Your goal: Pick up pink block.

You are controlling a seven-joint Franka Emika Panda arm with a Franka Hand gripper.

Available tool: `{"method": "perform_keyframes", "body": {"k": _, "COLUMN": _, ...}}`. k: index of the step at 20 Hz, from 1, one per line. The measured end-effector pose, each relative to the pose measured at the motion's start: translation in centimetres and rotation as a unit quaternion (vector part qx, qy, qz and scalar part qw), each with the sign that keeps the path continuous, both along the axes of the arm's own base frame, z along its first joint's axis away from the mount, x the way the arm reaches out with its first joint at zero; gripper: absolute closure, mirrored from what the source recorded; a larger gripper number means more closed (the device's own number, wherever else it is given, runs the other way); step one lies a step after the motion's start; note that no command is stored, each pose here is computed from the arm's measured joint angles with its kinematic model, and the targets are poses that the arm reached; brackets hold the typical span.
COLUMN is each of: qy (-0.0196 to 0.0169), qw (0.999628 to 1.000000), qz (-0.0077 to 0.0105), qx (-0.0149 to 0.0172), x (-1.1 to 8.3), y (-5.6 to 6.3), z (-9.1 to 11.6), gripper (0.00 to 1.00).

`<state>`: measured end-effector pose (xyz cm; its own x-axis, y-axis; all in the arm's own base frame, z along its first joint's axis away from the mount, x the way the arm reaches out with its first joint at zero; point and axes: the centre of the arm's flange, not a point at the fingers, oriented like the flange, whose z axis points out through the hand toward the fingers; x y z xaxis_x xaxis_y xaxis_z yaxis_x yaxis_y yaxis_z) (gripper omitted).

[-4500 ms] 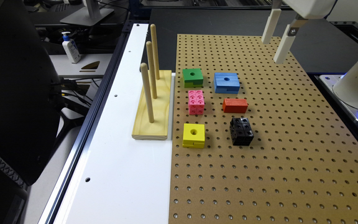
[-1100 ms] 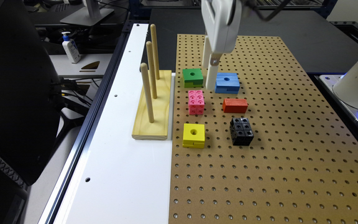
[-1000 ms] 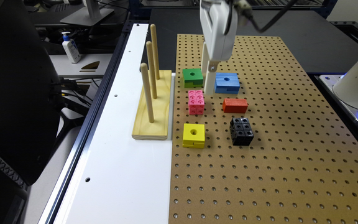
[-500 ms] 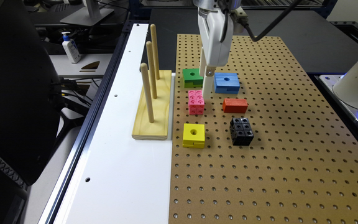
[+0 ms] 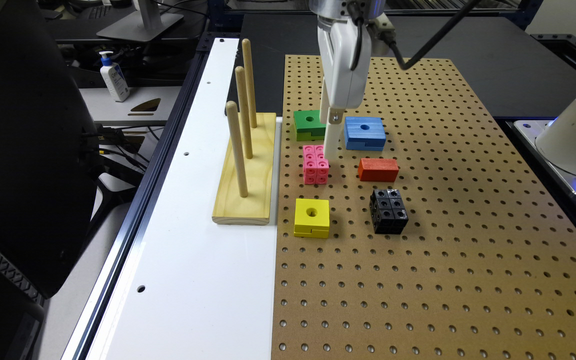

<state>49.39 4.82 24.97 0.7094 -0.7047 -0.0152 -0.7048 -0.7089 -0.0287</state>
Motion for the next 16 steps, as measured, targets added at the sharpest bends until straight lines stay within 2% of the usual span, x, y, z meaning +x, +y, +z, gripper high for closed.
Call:
{"method": "perform_keyframes", "body": {"k": 3, "qy": -0.0009, "qw": 1.0, "qz": 0.0, "qx": 0.0002, "x": 0.03, "y": 0.0, "z": -0.1, "gripper": 0.0}}
{"method": "perform_keyframes", "body": {"k": 6, "qy": 0.0, "qw": 1.0, "qz": -0.0002, "qx": 0.0008, "x": 0.04, "y": 0.0, "z": -1.0, "gripper": 0.0}}
{"method": "perform_keyframes", "body": {"k": 9, "qy": -0.0034, "qw": 0.999991, "qz": -0.0009, "qx": 0.0026, "x": 0.16, "y": 0.1, "z": -2.9, "gripper": 0.0}}
{"method": "perform_keyframes", "body": {"k": 12, "qy": -0.0067, "qw": 0.999969, "qz": -0.0013, "qx": 0.0037, "x": 0.45, "y": 0.1, "z": -3.6, "gripper": 0.0}}
{"method": "perform_keyframes", "body": {"k": 16, "qy": -0.0133, "qw": 0.999898, "qz": -0.0007, "qx": 0.0051, "x": 1.38, "y": 0.3, "z": -3.3, "gripper": 0.0}}
